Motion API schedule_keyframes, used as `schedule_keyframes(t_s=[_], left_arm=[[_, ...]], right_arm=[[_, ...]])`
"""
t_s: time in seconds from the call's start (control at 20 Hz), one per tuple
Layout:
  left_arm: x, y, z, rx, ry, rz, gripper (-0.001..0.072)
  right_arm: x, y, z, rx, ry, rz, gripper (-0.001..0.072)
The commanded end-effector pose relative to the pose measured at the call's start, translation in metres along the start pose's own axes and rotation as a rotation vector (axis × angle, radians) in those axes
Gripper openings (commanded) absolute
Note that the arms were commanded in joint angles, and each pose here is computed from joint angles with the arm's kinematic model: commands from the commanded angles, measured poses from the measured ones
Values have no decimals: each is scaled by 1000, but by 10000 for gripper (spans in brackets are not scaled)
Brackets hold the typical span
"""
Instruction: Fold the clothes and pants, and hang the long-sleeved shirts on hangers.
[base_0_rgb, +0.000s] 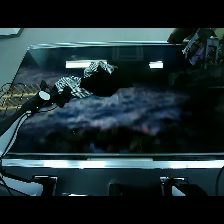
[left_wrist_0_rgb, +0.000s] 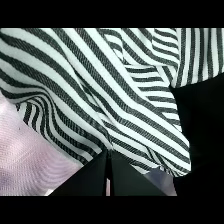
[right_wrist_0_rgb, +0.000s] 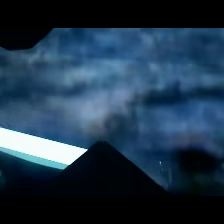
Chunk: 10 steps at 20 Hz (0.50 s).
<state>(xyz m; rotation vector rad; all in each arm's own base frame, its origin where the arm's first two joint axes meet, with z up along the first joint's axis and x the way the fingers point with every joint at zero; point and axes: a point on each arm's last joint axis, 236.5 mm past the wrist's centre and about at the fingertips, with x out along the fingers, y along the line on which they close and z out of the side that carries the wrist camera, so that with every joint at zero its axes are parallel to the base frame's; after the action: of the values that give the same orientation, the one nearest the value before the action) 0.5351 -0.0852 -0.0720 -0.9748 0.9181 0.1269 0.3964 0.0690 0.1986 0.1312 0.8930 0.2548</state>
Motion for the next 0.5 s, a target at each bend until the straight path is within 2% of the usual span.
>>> schedule_keyframes(t_s=[0.0, 0.05, 0.1, 0.2, 0.25, 0.3, 0.35, 0.4, 0.45], left_arm=[[-1, 1, -1, -2, 9, 3, 20], [-1, 2, -2, -4, 18, 7, 20], [-2, 5, -3, -9, 27, 13, 20], [-4, 11, 2, -21, 28, 20, 20], [-5, 12, 5, -27, 23, 21, 20], [-6, 14, 8, -31, 18, 22, 20], [-6, 15, 9, -32, 17, 23, 20], [-6, 15, 11, -35, 16, 23, 26], [-6, 16, 11, -35, 15, 23, 69]], right_arm=[[13, 4, 13, 54, -36, 32, 148], [19, 3, 7, 82, -3, 33, 257], [26, 1, -1, 103, 38, 32, 297], [44, -1, -13, 163, 111, 37, 303], [56, 1, -19, 207, 149, 55, 371], [71, 5, -24, 244, 189, 87, 590], [89, 11, -27, 273, 218, 127, 695], [110, 17, -26, 304, 228, 175, 694], [132, 24, -23, 345, 231, 234, 696]])
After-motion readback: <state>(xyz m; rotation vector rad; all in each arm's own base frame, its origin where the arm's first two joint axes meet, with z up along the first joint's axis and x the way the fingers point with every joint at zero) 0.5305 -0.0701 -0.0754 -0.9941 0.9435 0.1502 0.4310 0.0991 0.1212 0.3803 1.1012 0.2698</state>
